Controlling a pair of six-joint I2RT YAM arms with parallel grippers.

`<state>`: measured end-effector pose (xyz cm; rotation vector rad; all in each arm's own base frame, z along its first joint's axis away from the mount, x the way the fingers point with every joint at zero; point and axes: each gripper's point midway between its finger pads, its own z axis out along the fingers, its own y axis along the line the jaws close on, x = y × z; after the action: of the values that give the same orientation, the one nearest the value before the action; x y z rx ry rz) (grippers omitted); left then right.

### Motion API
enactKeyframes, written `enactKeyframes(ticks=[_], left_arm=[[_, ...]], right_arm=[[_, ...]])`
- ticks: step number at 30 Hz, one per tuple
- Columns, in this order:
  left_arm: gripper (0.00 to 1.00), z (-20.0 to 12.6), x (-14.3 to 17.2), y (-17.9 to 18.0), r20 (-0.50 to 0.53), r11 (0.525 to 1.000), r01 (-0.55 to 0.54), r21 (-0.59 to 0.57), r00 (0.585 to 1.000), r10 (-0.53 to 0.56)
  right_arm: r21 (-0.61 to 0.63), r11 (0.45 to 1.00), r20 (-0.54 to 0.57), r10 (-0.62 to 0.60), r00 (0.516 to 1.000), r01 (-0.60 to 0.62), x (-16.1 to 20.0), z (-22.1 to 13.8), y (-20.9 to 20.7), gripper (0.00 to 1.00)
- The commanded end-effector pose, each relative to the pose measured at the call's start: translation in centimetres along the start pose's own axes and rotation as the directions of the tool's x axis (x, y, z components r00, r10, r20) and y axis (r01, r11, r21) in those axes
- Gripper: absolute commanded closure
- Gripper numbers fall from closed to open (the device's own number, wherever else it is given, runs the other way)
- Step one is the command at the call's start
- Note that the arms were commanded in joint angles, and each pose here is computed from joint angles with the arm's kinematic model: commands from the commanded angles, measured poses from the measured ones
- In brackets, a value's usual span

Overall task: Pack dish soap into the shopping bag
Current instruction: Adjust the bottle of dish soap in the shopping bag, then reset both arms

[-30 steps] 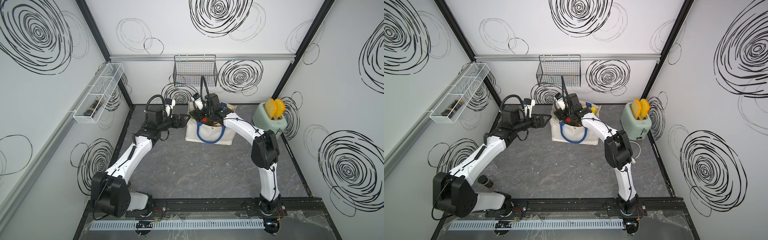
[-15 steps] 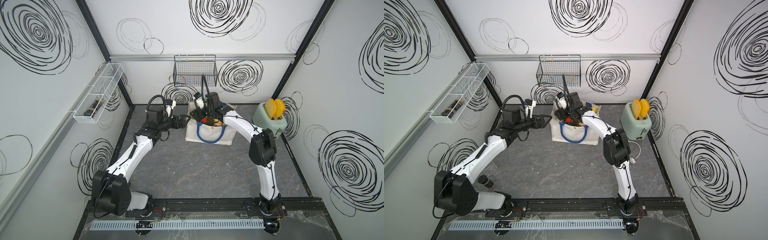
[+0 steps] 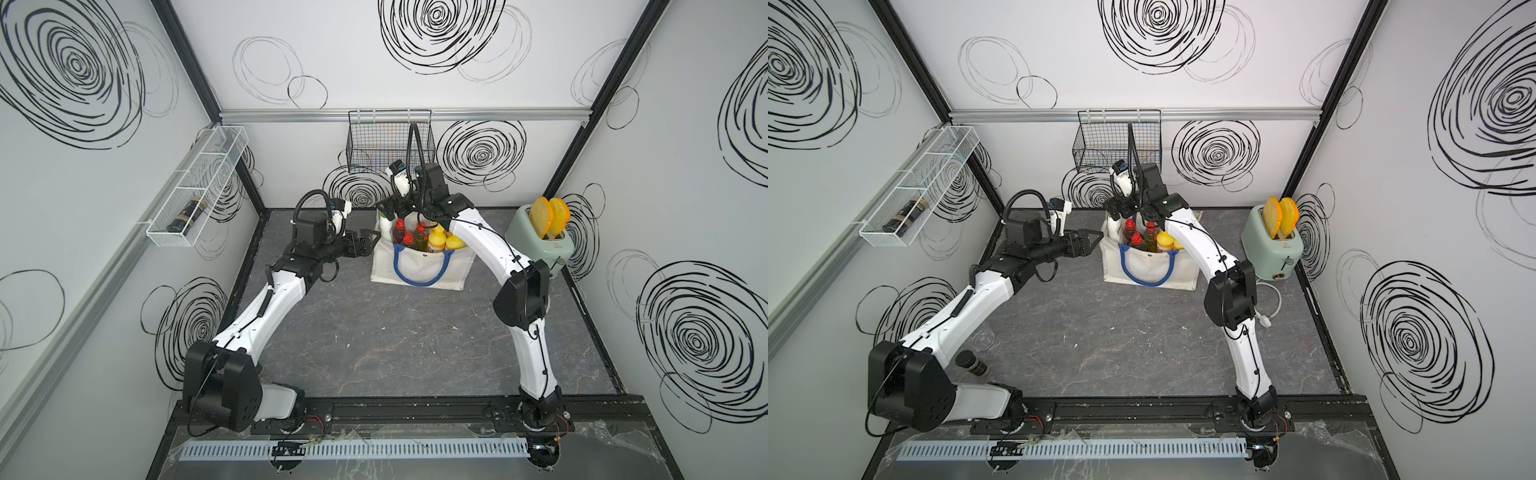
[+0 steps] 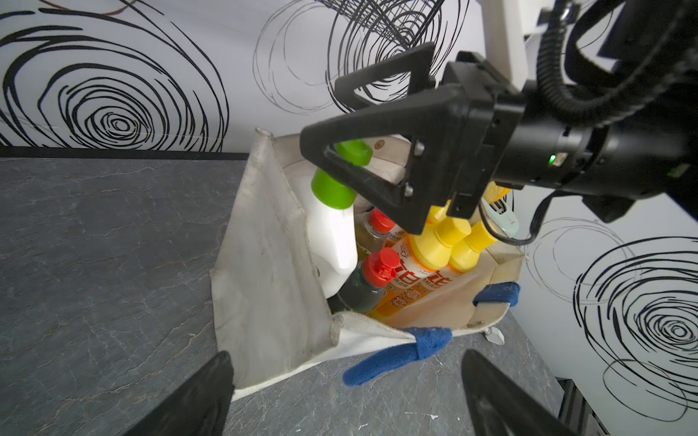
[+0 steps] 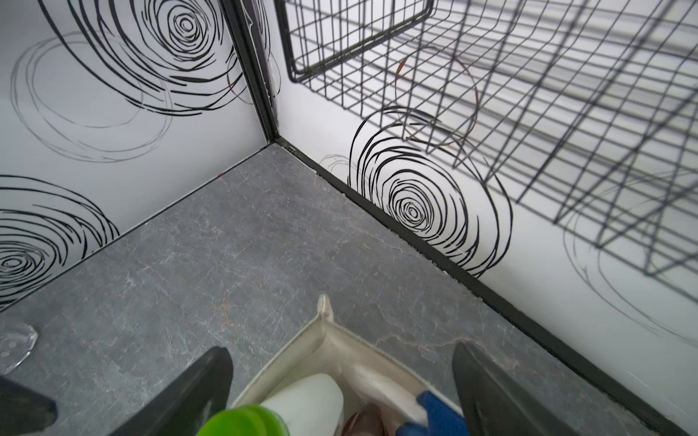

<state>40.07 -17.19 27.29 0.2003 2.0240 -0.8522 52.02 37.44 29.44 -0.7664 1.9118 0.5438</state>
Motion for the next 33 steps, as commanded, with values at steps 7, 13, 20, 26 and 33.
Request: enactKeyframes(ticks=[7, 13, 20, 26, 33], left_arm=[[0.04, 0.3, -1.4, -0.8, 0.031, 0.999, -0.039, 0.02, 0.999, 0.038], [0.04, 0.8, -0.7, -0.6, 0.008, 0.996, -0.082, -0.022, 0.997, 0.083], [0.04, 0.9, -0.7, -0.4, 0.0, 0.996, -0.082, -0.034, 0.997, 0.082], [0.04, 0.9, -0.7, -0.6, 0.001, 0.997, -0.077, -0.024, 0.997, 0.077], [0.04, 0.7, -1.0, -0.3, 0.006, 0.997, -0.076, -0.031, 0.997, 0.076]], right_arm=[[-0.01, 0.997, -0.168, 0.079, 0.983, -0.082, 4.4, 0.6, -0.4, 0.0], [-0.118, 0.988, -0.031, 0.096, 0.995, -0.099, 1.1, -0.7, 1.1, 0.04], [-0.195, 0.976, -0.072, 0.087, 0.994, -0.1, 1.2, -2.8, 3.2, 0.54], [-0.126, 0.986, -0.136, 0.095, 0.986, -0.112, 3.7, -2.5, 2.2, 0.46], [-0.134, 0.988, -0.074, 0.07, 0.995, -0.08, 1.7, -3.5, 2.5, 0.28]])
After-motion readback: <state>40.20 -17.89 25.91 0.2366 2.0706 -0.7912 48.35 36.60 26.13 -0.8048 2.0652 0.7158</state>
